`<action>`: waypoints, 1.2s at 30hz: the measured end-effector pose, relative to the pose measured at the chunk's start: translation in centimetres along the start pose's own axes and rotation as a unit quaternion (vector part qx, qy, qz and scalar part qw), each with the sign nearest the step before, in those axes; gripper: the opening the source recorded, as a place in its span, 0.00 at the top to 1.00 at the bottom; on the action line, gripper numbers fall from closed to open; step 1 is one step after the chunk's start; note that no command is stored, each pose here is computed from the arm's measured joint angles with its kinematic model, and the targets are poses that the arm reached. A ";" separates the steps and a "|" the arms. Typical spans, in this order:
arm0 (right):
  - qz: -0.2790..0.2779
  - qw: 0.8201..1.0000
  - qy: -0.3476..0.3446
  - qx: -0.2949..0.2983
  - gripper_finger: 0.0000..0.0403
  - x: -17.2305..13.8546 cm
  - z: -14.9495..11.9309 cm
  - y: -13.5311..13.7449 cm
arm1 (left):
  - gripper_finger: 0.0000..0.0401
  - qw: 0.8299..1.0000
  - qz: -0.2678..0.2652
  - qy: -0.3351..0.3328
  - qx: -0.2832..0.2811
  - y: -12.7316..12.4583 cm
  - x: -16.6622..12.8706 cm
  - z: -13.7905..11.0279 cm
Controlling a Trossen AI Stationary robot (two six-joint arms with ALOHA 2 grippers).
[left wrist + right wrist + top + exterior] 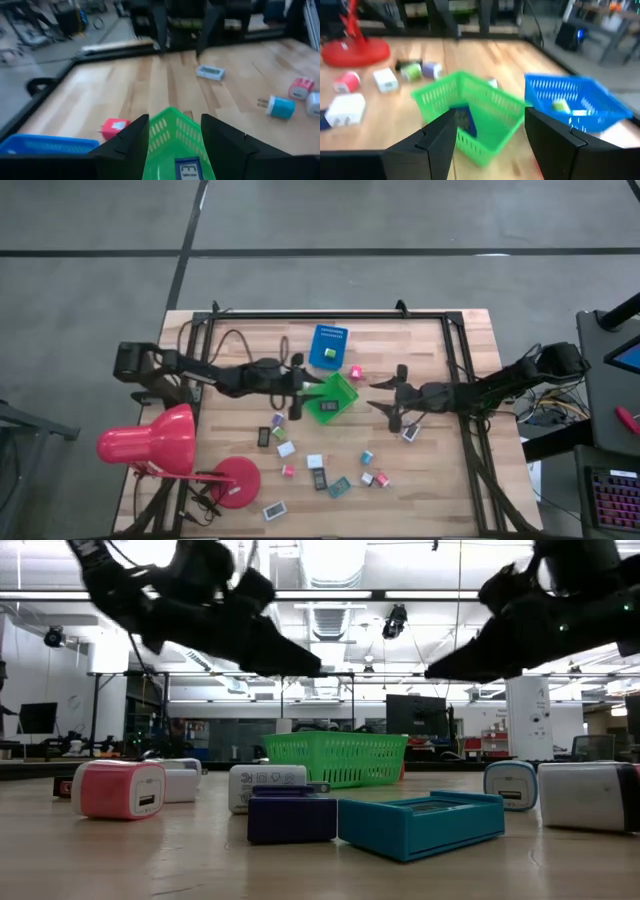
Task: Pick & Place Office items
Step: Put the big pink charger adapter into the blue bin
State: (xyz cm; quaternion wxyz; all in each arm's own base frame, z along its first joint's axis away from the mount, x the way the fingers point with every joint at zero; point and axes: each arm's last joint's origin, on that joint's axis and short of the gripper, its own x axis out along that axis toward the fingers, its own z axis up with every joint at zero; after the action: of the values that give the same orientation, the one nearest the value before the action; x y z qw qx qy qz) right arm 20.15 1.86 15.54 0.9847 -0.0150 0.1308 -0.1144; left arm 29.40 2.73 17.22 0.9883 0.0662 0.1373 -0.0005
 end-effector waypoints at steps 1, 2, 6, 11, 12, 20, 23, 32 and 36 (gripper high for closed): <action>-0.001 1.000 0.020 0.002 0.44 0.2 0.0 0.1 | 0.55 1.000 0.002 -0.003 -0.003 -0.1 -0.7 -0.3; -0.003 0.999 0.042 0.003 0.44 0.4 0.1 0.1 | 0.55 1.000 0.006 -0.011 -0.005 -0.1 -1.3 -0.4; -0.013 0.991 0.134 0.007 0.44 0.9 0.7 0.4 | 0.55 0.999 0.022 -0.041 -0.012 -0.4 -3.6 -0.9; -0.026 0.979 0.201 0.028 0.44 1.0 2.1 0.6 | 0.55 0.997 0.047 -0.058 -0.018 -0.6 -5.8 -1.8; -0.030 0.977 0.210 0.037 0.44 1.0 2.5 0.6 | 0.55 0.997 0.051 -0.057 -0.020 -0.6 -6.1 -2.1; -0.050 0.965 0.248 0.070 0.44 0.9 5.0 0.8 | 0.55 0.995 0.064 -0.072 -0.024 -0.8 -7.5 -3.1; -0.042 0.966 0.251 0.038 0.44 1.0 5.3 0.7 | 0.55 0.995 0.064 -0.070 -0.021 -0.8 -7.5 -3.3; -0.083 0.958 0.275 -0.017 0.44 1.6 4.3 -2.4 | 0.55 0.995 0.063 -0.070 -0.018 -0.8 -7.5 -3.2; -0.087 0.950 0.291 -0.075 0.44 1.7 3.9 -3.8 | 0.55 0.995 0.063 -0.070 -0.018 -0.8 -7.5 -3.2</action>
State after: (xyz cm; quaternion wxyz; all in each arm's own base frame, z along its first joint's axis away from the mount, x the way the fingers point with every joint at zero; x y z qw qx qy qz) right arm 21.96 -2.23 19.06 0.8859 -0.0664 0.4184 -0.1888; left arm 21.25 2.21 16.06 0.9946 0.0570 0.0632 0.0595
